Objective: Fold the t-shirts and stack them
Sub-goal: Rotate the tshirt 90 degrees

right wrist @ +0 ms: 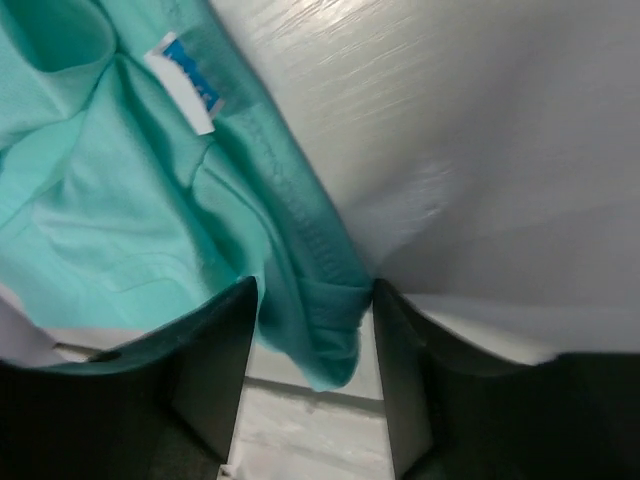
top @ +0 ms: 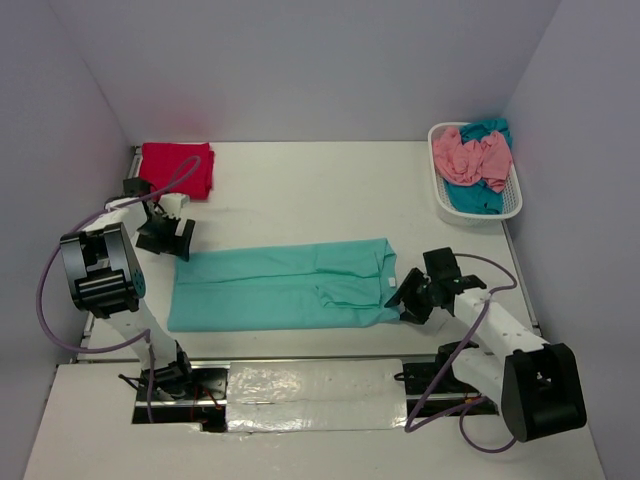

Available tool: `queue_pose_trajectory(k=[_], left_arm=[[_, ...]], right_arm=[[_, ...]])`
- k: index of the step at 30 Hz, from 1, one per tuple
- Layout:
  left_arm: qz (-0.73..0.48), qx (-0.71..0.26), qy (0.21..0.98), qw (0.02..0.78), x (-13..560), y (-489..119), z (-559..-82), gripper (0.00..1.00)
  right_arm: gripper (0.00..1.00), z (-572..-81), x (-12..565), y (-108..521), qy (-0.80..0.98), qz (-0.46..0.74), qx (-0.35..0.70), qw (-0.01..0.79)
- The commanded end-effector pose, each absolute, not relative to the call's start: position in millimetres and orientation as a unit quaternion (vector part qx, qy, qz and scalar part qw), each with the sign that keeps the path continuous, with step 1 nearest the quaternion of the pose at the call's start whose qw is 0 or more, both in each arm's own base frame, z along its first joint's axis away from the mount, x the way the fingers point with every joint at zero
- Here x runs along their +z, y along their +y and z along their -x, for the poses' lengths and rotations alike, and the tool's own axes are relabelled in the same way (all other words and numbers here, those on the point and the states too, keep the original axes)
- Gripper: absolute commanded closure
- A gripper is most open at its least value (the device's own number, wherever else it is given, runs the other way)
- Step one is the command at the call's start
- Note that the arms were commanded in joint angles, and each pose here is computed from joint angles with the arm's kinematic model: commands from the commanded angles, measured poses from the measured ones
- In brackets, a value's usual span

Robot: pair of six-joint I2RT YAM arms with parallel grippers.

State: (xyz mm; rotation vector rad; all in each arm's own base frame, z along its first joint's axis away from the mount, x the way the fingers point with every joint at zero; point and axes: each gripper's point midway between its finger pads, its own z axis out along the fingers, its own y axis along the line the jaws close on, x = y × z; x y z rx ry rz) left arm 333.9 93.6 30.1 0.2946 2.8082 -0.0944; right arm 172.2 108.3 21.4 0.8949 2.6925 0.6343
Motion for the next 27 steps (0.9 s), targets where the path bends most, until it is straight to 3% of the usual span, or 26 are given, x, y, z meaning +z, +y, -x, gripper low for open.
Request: queue_pose_trajectory(k=[1,7,14,18,19,20,23,24,26,27], left_arm=[[-0.118,-0.030,0.978,0.172,37,95,-342,0.01],[-0.122,-0.036,0.977,0.170,39,92,-339,0.01],[-0.124,-0.038,0.973,0.190,60,91,-345,0.01],[-0.126,-0.027,0.972,0.196,69,95,-348,0.01],[-0.128,-0.027,0.971,0.197,72,94,-350,0.01],[-0.129,-0.029,0.971,0.199,73,94,-350,0.01],[-0.133,-0.034,0.970,0.201,76,93,-351,0.01],[-0.135,-0.036,0.969,0.203,78,91,-352,0.01],[-0.140,-0.041,0.968,0.203,77,89,-350,0.01],[-0.142,-0.044,0.968,0.202,76,87,-350,0.00]], right_arm=[[0.53,-182,19,94,0.916,-0.326,0.186,0.141],[0.77,-216,26,93,0.928,-0.296,0.173,0.145],[0.94,-280,19,81,0.946,-0.258,0.127,0.153],[0.94,-346,22,78,0.953,-0.227,0.099,0.172],[0.94,-384,43,80,0.949,-0.213,0.104,0.206],[0.94,-392,24,80,0.957,-0.211,0.089,0.180],[0.93,-453,26,80,0.957,-0.197,0.076,0.199],[0.91,-490,52,86,0.948,-0.188,0.092,0.238],[0.86,-507,25,91,0.960,-0.168,0.084,0.207],[0.74,-542,55,98,0.950,-0.156,0.101,0.250]])
